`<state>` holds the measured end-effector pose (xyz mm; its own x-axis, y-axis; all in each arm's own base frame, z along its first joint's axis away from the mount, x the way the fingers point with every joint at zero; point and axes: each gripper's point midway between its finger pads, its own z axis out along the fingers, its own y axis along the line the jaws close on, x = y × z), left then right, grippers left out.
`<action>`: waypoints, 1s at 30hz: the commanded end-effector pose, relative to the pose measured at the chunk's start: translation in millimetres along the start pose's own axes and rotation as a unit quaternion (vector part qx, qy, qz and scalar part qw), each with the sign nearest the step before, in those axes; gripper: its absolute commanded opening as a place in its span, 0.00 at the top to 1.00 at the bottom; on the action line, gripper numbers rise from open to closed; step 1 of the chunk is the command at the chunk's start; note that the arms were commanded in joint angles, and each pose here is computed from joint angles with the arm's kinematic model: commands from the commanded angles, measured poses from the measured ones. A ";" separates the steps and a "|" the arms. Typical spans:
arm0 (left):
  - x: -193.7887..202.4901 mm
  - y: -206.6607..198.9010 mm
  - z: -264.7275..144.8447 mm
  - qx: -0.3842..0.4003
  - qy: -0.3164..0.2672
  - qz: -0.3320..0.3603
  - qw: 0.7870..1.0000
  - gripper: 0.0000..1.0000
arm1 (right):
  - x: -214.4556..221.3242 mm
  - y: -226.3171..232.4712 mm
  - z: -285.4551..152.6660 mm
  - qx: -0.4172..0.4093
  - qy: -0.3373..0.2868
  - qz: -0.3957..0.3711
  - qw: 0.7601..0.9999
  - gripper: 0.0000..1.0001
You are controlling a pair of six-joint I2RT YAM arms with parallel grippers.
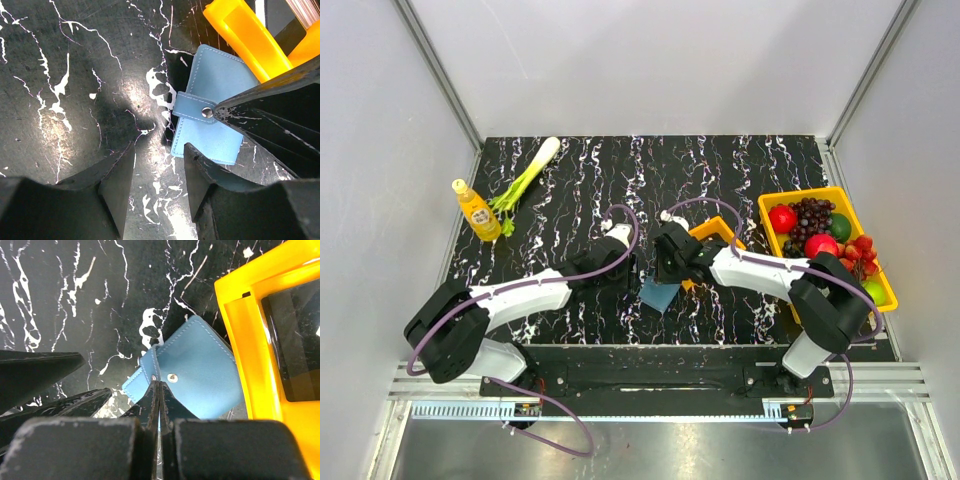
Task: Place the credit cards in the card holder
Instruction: Close the card holder at the center of the board.
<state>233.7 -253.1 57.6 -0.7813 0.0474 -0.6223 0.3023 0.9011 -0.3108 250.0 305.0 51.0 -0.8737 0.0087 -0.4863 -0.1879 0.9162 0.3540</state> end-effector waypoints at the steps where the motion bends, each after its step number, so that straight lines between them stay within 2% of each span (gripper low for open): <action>1: -17.6 -8.7 0.4 0.007 -0.026 0.007 1.000 0.52 | -16.0 6.8 -9.9 -0.009 -0.039 -0.004 0.999 1.00; 9: -16.8 -8.8 -0.2 0.008 -0.026 0.007 1.000 0.52 | -0.6 -17.7 4.2 0.042 -0.019 -0.010 0.999 1.00; 17: -14.0 -17.4 1.4 0.015 -0.024 0.030 0.999 0.52 | 3.2 -25.1 7.1 0.057 -0.014 -0.015 0.998 1.00; 30: -20.3 -17.9 6.5 -0.003 -0.028 0.012 1.000 0.52 | 19.4 -37.9 15.5 0.082 0.014 -0.014 0.996 1.00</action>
<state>228.4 -259.5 48.5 -0.7804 0.1015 -0.6170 0.3310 0.9042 -0.2699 254.2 290.7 33.0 -0.8679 0.0049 -0.4968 -0.1555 0.9470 0.2810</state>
